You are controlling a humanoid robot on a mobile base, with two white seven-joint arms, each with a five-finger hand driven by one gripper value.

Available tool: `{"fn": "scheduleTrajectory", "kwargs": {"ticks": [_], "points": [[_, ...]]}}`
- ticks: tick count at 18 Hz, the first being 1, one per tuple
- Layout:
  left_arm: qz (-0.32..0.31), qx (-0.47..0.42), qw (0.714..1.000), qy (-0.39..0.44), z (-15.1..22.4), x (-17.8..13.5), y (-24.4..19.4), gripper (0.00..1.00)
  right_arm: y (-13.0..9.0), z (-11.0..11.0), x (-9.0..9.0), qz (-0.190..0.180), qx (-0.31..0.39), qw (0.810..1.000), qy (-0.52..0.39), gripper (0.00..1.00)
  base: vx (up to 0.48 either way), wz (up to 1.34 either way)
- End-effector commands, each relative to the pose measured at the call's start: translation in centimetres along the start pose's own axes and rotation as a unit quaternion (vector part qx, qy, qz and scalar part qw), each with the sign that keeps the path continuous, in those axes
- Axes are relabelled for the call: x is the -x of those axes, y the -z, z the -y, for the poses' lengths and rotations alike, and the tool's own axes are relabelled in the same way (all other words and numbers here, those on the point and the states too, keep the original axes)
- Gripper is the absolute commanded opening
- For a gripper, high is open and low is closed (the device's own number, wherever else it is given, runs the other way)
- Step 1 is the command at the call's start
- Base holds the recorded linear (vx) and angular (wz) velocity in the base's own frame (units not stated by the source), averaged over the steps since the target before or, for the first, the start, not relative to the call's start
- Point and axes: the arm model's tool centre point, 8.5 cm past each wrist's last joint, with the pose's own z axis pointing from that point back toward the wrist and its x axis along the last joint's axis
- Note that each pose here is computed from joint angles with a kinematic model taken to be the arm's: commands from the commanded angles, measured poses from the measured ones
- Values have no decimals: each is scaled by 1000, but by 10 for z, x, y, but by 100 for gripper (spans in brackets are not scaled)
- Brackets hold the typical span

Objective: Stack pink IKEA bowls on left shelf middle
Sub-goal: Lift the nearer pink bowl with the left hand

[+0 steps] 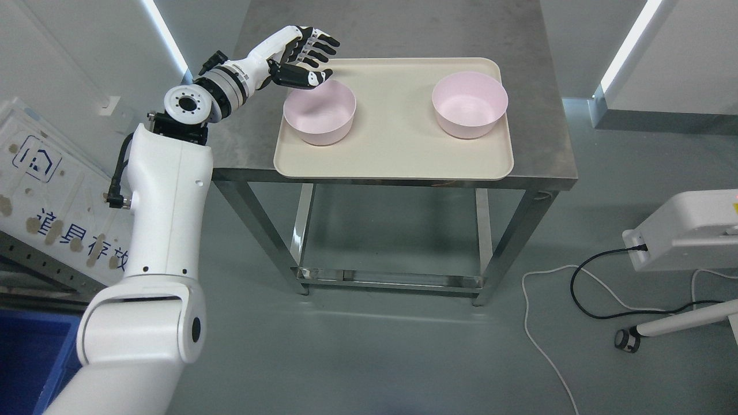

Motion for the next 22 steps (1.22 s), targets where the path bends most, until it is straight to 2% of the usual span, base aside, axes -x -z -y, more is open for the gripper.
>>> {"fn": "scheduleTrajectory", "kwargs": {"ticks": [1, 8, 11, 14, 16, 19, 22], "points": [[-36, 17, 997, 66, -20, 20, -33, 51, -1, 11, -2, 2, 8, 1000, -2, 100, 0, 0], [-75, 58, 992, 84, 15, 42, -19, 44, -1, 11, -2, 2, 8, 1000, -2, 100, 0, 0], [-81, 69, 989, 104, 27, 39, -11, 29, -1, 11, -2, 2, 8, 1000, -2, 100, 0, 0], [-59, 72, 987, 128, 38, 29, -1, 11, -1, 11, -2, 2, 8, 1000, -2, 100, 0, 0], [-51, 76, 984, 154, 43, 25, 2, 2, -1, 11, -2, 2, 8, 1000, -2, 100, 0, 0], [-36, 70, 985, 152, 48, 17, 8, 1, -1, 11, -2, 2, 8, 1000, -2, 100, -1, 36], [-9, 33, 993, 116, 23, -7, 10, 1, -1, 11, -2, 2, 8, 1000, -2, 100, -2, 35]]}}
